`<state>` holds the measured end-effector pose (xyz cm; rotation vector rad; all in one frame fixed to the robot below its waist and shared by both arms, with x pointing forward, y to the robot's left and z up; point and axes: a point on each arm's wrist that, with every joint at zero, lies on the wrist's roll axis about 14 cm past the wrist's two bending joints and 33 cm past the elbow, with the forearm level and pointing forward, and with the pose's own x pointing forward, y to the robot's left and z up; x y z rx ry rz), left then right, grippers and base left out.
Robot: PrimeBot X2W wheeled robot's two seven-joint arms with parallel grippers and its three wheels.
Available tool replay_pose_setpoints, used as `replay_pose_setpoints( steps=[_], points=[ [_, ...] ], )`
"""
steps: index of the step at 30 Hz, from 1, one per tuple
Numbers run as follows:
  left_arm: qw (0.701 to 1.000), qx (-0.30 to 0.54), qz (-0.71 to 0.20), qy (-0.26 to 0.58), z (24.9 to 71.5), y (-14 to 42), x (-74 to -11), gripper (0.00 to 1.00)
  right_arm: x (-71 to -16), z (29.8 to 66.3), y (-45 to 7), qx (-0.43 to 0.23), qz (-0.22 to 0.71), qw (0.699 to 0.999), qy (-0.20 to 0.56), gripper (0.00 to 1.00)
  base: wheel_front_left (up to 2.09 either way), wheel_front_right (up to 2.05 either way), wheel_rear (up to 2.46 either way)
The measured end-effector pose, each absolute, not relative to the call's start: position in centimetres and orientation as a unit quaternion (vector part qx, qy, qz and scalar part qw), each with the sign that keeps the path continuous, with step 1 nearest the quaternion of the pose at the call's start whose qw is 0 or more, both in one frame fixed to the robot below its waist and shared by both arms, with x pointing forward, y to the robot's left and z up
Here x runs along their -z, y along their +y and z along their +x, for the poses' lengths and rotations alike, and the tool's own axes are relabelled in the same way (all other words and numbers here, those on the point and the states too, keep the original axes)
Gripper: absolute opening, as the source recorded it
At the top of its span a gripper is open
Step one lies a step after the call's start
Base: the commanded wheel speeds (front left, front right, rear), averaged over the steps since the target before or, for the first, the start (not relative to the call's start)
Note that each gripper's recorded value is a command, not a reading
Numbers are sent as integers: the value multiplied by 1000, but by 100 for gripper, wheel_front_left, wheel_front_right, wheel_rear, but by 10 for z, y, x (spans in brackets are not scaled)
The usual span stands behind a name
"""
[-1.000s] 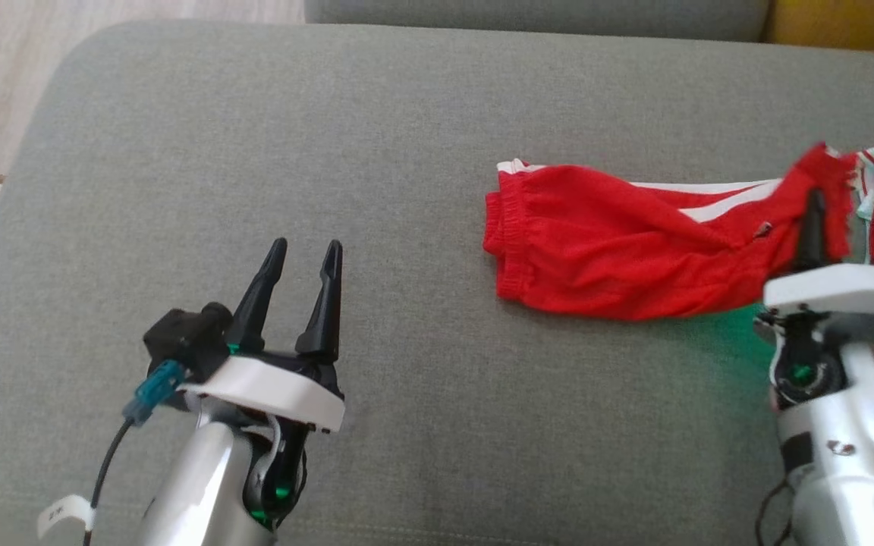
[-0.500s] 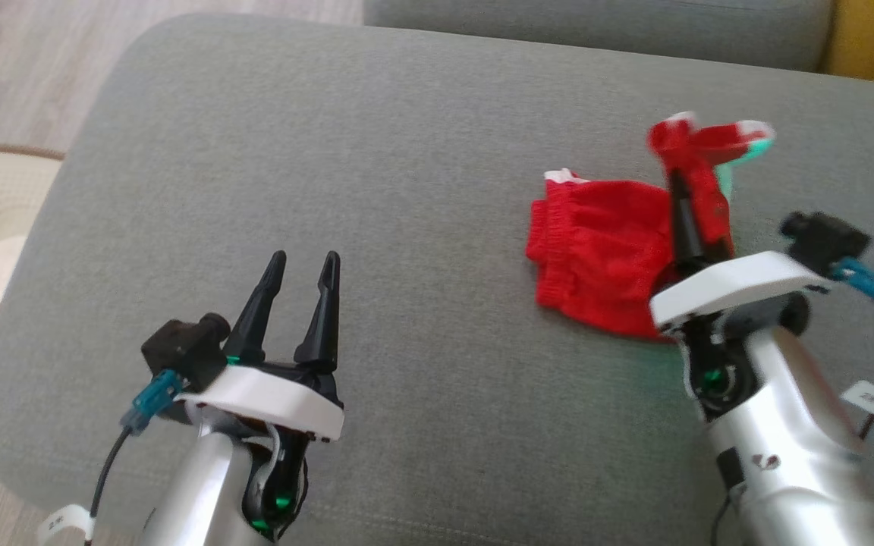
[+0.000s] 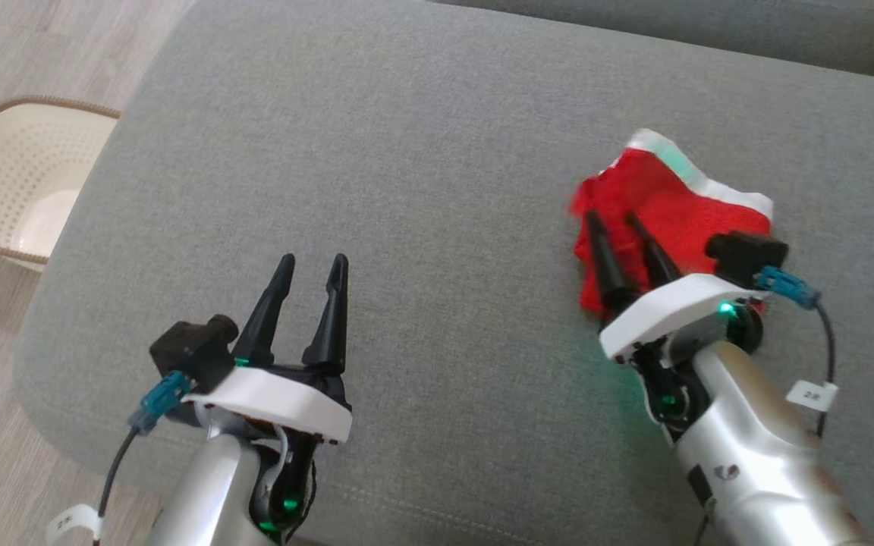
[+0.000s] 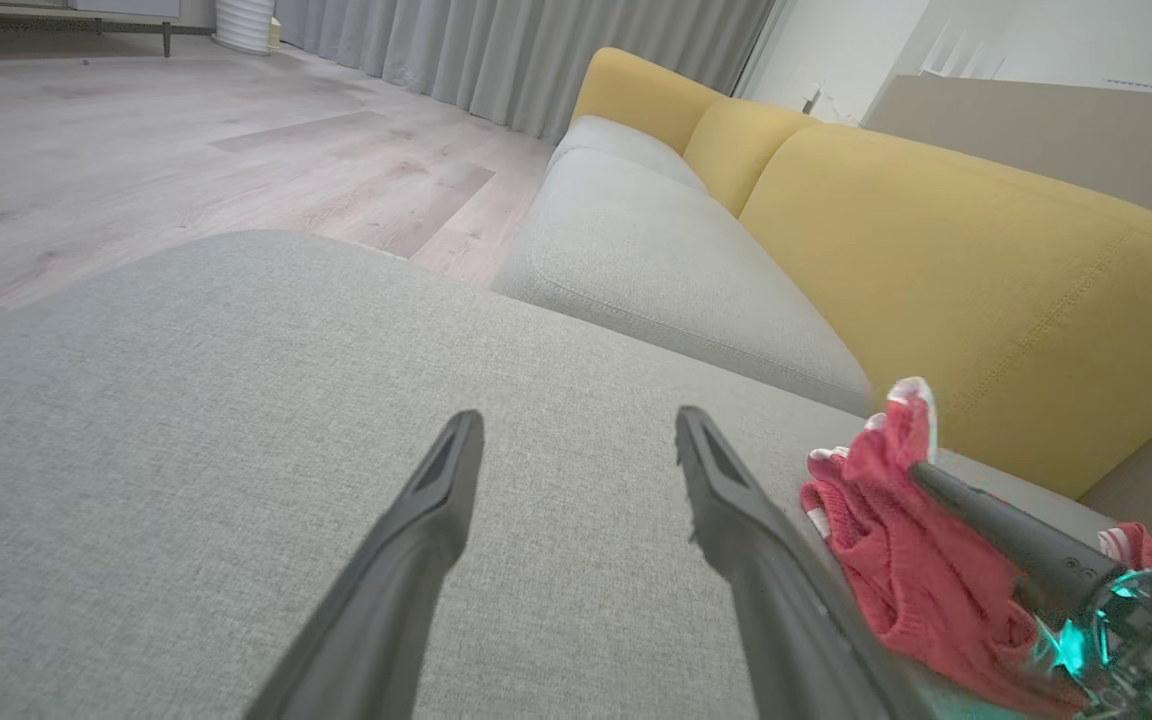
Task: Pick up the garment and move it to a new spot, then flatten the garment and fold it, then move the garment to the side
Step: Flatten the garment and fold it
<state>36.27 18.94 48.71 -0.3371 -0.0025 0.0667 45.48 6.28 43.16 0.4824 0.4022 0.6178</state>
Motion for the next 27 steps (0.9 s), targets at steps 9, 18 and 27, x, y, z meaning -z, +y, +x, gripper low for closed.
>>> replay_pose_setpoints(
  steps=[9, 18, 27],
  points=[
    [985, -39, -169, 7, 362, 190, -482, 100, -412, 441, 80, -321, 221, 891, 232, 100, 0, 0, 0],
    [985, -19, -173, 5, 371, 178, -484, 100, -427, 451, 70, -311, 228, 899, 209, 100, 0, 0, 0],
    [983, 25, -179, -25, 387, 156, -505, 100, -476, 479, 7, -285, 130, 946, 82, 100, 0, 0, 0]
  ],
)
